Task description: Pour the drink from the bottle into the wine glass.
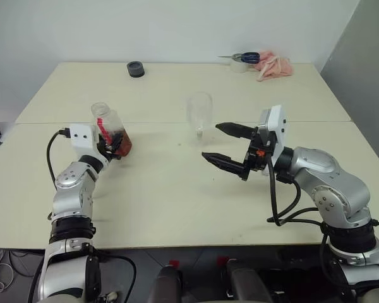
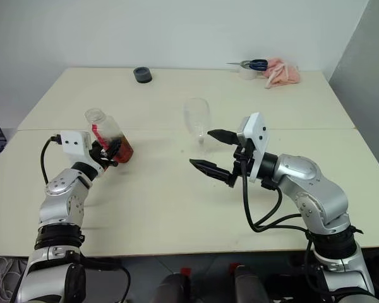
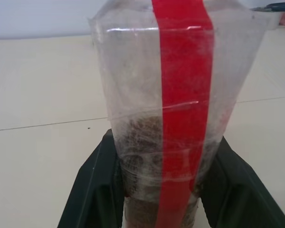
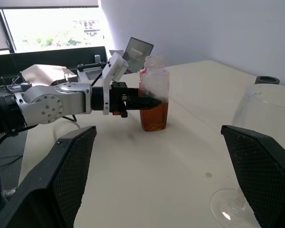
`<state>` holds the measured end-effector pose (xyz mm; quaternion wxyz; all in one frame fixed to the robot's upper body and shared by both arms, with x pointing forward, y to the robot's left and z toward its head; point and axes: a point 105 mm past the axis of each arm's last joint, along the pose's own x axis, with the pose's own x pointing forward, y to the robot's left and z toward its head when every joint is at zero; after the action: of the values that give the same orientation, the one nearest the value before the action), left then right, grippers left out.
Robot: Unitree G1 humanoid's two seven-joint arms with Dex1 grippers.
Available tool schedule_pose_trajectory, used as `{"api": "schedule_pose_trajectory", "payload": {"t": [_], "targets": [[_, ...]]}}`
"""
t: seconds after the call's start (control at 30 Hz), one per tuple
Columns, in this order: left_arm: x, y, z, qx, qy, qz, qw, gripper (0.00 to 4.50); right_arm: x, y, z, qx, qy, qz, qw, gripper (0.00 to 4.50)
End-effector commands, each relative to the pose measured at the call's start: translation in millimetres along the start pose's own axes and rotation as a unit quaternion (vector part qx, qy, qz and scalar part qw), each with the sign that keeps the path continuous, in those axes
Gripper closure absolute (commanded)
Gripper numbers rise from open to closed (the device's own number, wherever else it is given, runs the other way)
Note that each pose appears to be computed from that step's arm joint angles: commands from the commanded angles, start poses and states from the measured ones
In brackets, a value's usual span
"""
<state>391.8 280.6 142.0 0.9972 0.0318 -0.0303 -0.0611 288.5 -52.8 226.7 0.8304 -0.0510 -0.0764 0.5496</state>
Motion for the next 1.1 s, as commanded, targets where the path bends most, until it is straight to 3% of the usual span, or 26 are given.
{"api": "schedule_pose_trajectory", "payload": {"t": [0.03,0.2,0.47,0.7,1.1], "targets": [[0.4,7.2,20.3,0.021,-0.031,0.005,0.999,2.82,-1.4,3.0,13.3,-0.018,-0.021,0.002,1.000,0.00],[9.7,-2.4,47.1,0.068,-0.051,-0.005,0.996,2.82,-3.3,-9.5,14.4,-0.031,-0.025,-0.034,0.999,0.00],[36.9,-46.6,98.5,0.191,-0.093,-0.082,0.974,2.82,-8.5,-50.5,19.4,-0.088,-0.051,-0.149,0.984,0.00],[55.7,-85.9,139.9,0.361,-0.127,-0.161,0.910,2.82,-6.0,-64.8,18.2,-0.088,-0.075,-0.179,0.977,0.00],[69.5,-97.5,158.2,0.507,-0.136,-0.190,0.829,2.82,-5.3,-61.2,9.3,-0.076,-0.084,-0.190,0.975,0.00]]}}
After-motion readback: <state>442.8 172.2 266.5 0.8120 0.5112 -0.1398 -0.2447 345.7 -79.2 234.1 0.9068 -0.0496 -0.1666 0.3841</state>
